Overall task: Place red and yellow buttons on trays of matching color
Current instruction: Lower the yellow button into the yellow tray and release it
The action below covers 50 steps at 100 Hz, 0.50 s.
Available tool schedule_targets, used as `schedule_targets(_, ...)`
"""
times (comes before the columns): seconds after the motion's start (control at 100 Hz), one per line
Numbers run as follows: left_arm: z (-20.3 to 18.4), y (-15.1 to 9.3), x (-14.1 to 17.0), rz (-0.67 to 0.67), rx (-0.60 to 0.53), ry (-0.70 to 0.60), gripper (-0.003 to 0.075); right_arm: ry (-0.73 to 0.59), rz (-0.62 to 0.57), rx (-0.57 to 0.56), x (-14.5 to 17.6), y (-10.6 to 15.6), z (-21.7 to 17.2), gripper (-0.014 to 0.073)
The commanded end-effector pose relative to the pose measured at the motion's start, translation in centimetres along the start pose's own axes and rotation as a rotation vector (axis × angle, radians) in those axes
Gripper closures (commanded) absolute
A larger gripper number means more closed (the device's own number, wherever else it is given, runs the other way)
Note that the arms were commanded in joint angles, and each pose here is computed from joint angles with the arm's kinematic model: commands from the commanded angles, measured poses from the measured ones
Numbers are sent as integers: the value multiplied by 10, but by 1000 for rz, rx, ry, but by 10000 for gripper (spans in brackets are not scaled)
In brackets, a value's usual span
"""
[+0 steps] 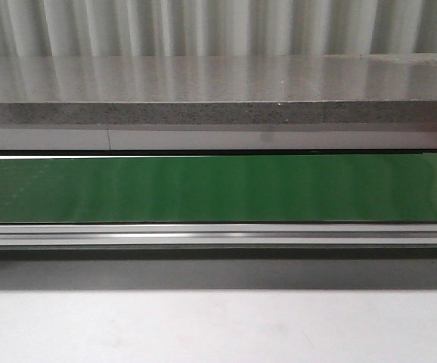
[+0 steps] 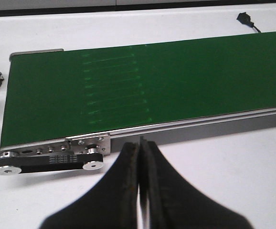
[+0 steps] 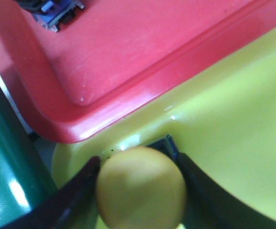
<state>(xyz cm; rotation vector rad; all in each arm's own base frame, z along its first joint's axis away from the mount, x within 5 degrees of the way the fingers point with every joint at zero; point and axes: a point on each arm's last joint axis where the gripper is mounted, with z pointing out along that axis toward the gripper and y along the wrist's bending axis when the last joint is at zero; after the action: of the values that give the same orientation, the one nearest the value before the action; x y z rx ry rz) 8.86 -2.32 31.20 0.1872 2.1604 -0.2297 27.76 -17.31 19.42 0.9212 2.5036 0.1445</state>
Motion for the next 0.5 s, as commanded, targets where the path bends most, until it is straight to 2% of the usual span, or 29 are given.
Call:
schedule_targets(0.0, -4, -2, -12, -9, 15, -88, 740, -93, 5, -13, -12, 3, -18, 58)
schedule_targets(0.06, -4, -2, -12, -9, 15, -88, 740, -100, 4, -14, -12, 4, -21, 11)
schedule_targets(0.3, -4, -2, -12, -9, 15, -88, 740, -181, -37, -23, -13, 13, -54, 24)
schedule_targets(0.37, -4, -2, -12, -9, 15, -88, 740, -198, -71, -31, -10, 19, -67, 83)
schedule_targets(0.49, -4, -2, -12, -9, 15, -88, 740, -247, -138, -59, -4, 37, -90, 276)
